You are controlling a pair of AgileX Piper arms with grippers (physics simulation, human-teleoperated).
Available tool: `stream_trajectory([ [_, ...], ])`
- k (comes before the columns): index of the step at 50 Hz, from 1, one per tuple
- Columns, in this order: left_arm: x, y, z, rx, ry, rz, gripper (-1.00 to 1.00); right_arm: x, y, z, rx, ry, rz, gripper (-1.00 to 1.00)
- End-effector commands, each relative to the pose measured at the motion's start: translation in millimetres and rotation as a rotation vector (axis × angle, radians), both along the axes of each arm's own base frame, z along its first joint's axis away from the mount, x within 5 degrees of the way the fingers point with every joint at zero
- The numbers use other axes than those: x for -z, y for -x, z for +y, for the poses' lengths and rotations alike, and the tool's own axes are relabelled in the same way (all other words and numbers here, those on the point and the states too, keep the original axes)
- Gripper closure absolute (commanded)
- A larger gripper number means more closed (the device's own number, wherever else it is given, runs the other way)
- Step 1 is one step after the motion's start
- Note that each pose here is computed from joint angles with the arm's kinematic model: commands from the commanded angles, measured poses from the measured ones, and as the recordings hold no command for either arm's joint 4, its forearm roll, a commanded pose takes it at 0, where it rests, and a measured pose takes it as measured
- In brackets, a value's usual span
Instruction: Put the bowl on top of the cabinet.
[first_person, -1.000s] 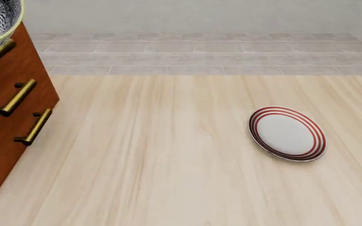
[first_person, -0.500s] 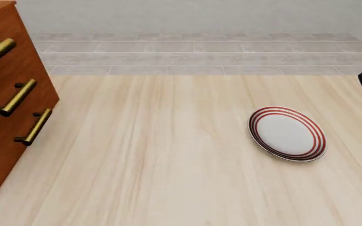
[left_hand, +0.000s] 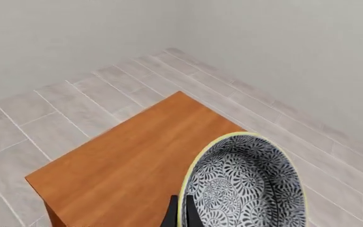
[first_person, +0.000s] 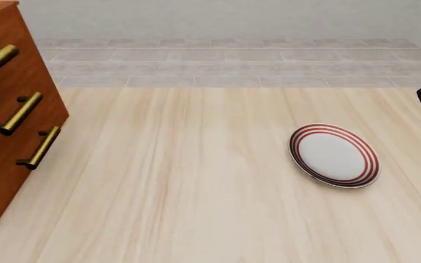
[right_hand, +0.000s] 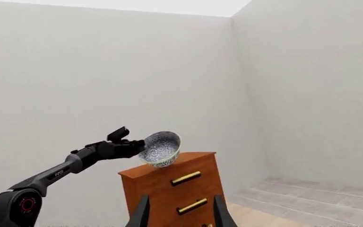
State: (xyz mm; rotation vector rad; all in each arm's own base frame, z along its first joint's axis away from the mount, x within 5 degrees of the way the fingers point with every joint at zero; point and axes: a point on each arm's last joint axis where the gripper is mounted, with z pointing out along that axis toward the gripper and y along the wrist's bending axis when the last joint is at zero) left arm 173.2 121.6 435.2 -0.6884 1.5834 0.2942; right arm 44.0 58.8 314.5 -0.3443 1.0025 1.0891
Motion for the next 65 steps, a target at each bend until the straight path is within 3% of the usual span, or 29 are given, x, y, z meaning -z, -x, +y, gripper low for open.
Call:
stream_trajectory([
  [1, 2, 5, 11, -0.057, -0.018, 0.010, 1.00, 0, 0, 0, 0.000, 0.002, 0.000, -1.00],
  [35, 21, 9, 30, -0.132, -0.012, 0.035, 1.00, 0, -2, 3, -0.001, 0.004, 0.000, -1.00],
  [63, 13, 22, 39, -0.203, -0.026, 0.014, 1.00, -1, -2, 4, -0.003, 0.004, -0.001, -1.00],
  [64, 11, 22, 38, -0.200, -0.037, 0.016, -1.00, -1, -3, 4, -0.003, 0.004, -0.001, -1.00],
  [65, 10, 22, 38, -0.200, -0.033, 0.012, -1.00, -1, -3, 4, -0.003, 0.004, -0.001, -1.00],
])
